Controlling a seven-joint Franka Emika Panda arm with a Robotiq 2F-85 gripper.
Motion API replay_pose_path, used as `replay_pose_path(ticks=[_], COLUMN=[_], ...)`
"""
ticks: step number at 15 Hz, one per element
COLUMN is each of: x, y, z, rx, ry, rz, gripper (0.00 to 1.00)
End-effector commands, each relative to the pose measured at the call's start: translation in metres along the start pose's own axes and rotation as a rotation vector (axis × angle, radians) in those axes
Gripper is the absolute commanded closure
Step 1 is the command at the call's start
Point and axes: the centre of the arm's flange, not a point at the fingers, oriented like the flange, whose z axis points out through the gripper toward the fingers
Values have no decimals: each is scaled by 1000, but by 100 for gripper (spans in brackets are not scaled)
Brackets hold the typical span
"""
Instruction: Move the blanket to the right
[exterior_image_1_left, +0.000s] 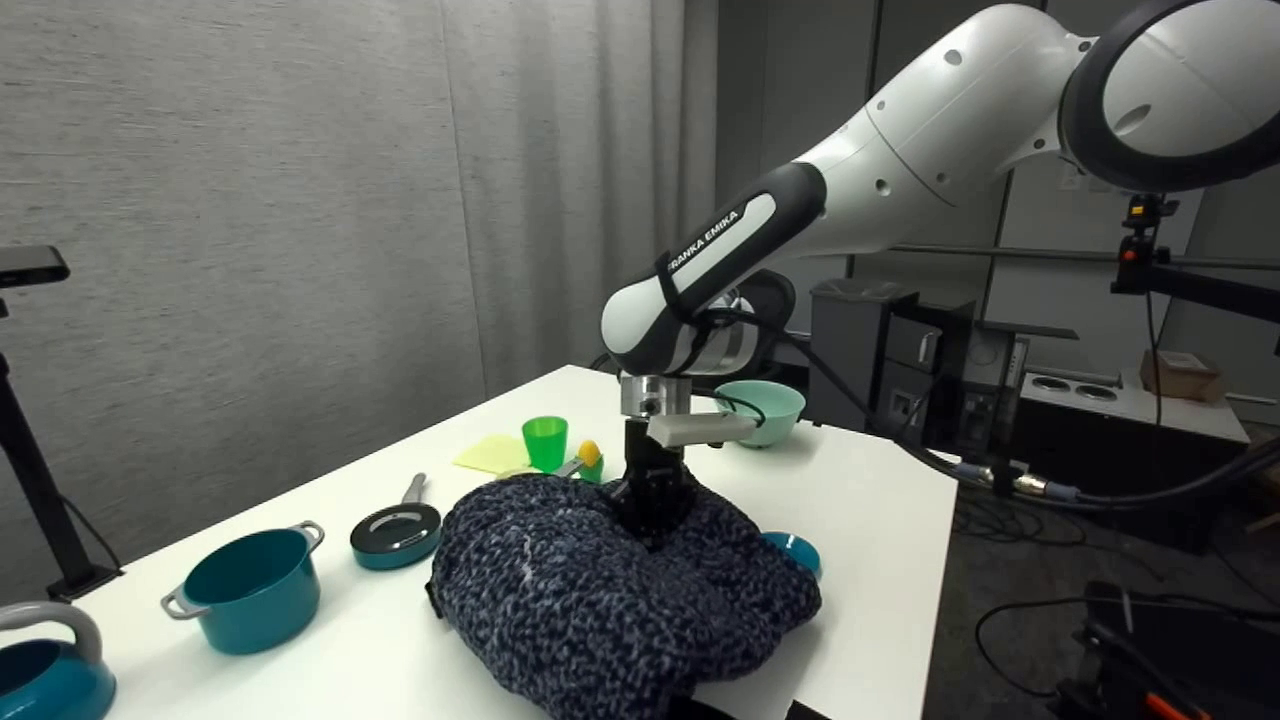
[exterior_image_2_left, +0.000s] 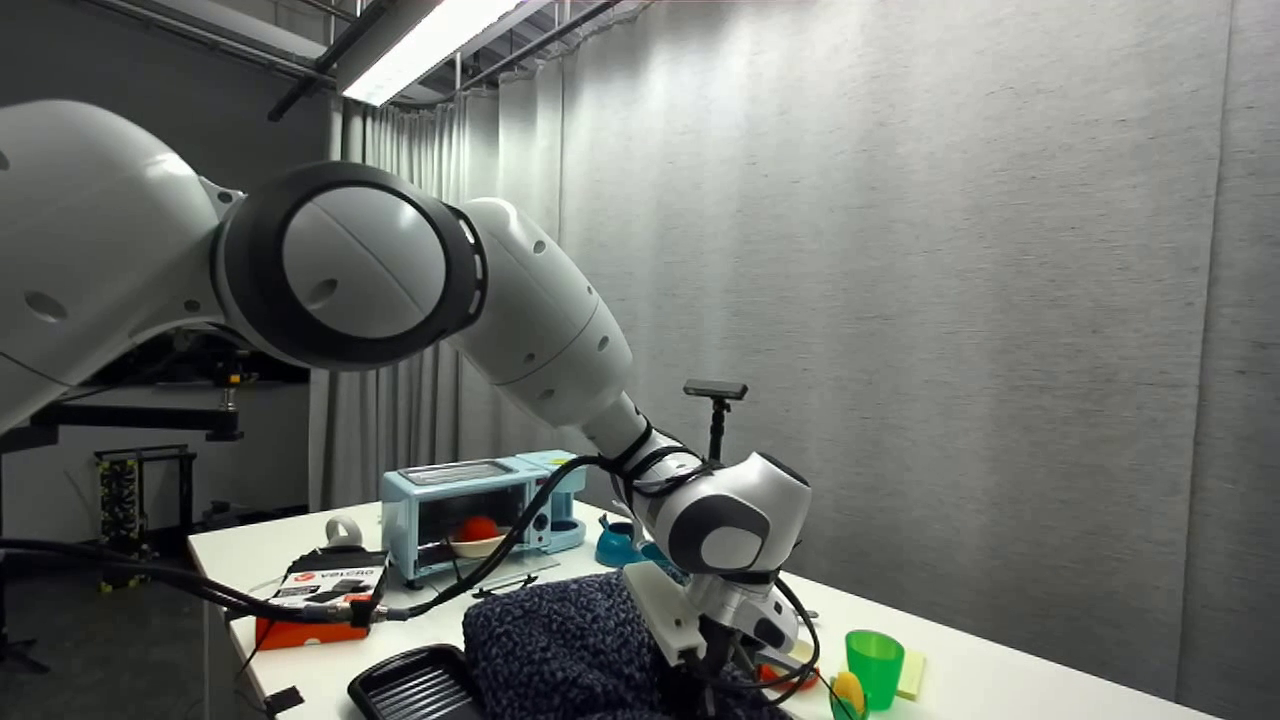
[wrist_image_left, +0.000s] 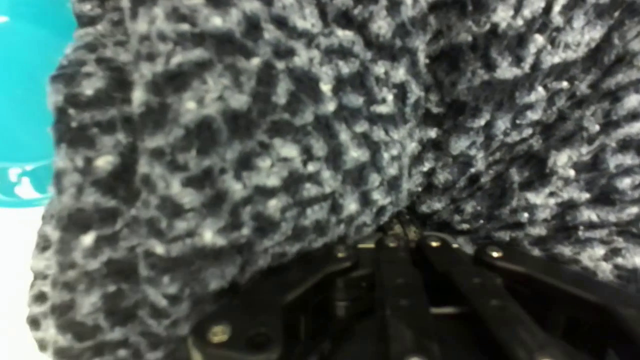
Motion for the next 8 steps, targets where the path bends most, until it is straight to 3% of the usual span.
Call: replay_pose_path(ticks=[1,8], x=[5,-22], y=[-29,-120], z=[25,5], rx=[-22,-64], ry=[27,54], rz=[-161,-435], gripper=[100,100])
